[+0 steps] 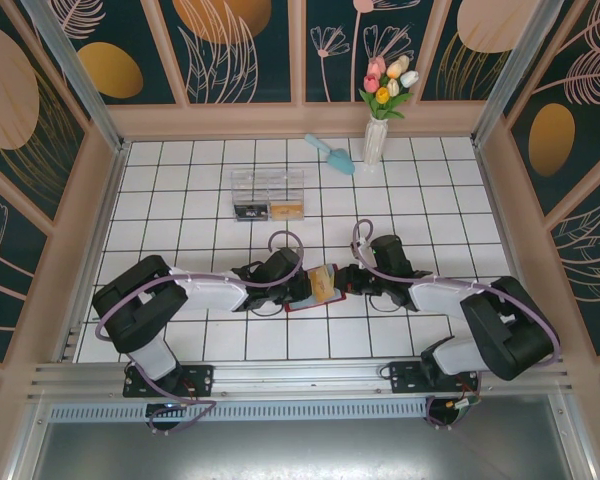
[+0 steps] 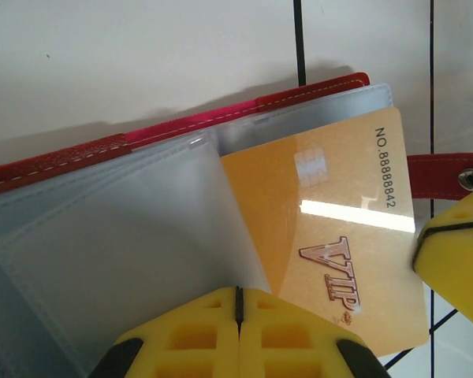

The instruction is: Take the credit cards out of the card holder

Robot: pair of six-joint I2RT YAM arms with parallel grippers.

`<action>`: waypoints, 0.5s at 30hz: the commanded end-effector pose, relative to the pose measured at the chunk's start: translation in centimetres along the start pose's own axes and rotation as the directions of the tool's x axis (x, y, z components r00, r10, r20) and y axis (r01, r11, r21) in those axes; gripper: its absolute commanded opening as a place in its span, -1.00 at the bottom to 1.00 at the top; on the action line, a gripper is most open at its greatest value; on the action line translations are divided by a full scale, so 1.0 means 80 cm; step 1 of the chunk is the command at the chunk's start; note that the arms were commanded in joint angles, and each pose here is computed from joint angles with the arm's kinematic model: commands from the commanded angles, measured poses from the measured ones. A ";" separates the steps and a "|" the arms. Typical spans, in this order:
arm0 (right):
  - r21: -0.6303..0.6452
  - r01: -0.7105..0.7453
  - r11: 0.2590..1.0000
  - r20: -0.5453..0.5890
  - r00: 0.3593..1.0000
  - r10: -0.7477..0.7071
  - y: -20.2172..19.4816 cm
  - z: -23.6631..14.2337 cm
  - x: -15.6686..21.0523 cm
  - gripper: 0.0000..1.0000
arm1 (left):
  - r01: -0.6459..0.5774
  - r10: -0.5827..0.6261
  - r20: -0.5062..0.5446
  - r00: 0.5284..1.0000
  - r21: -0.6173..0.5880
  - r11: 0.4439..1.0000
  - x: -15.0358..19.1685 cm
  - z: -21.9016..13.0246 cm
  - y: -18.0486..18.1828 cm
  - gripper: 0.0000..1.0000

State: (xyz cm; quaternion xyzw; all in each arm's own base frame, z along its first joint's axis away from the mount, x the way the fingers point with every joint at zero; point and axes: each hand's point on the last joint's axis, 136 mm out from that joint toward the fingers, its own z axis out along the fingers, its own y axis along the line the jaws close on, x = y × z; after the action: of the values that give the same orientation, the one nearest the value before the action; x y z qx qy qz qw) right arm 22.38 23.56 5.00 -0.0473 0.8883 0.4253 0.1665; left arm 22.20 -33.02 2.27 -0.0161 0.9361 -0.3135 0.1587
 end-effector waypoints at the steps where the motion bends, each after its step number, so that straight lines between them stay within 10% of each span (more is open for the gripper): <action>1: -0.037 0.008 0.999 -0.001 1.000 -0.008 0.011 0.005 -0.003 -0.81 | 0.007 -0.007 -0.022 1.000 -0.017 1.000 0.005 0.004 0.004 -0.87; 10: -0.032 0.012 0.999 -0.009 1.000 -0.013 0.013 0.011 -0.006 -0.66 | 0.006 -0.007 -0.022 1.000 -0.022 1.000 0.006 0.002 0.006 -0.87; 15: -0.016 0.017 1.000 0.008 1.000 -0.017 0.012 0.009 -0.011 -1.00 | 0.006 -0.006 -0.018 1.000 -0.023 1.000 0.006 -0.001 0.006 -0.87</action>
State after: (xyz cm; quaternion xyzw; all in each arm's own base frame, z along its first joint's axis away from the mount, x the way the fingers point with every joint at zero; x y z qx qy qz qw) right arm 22.39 24.23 4.52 -0.0464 0.8901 0.4265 0.1538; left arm 22.19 -33.02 2.27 -0.0161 0.9361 -0.3134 0.1586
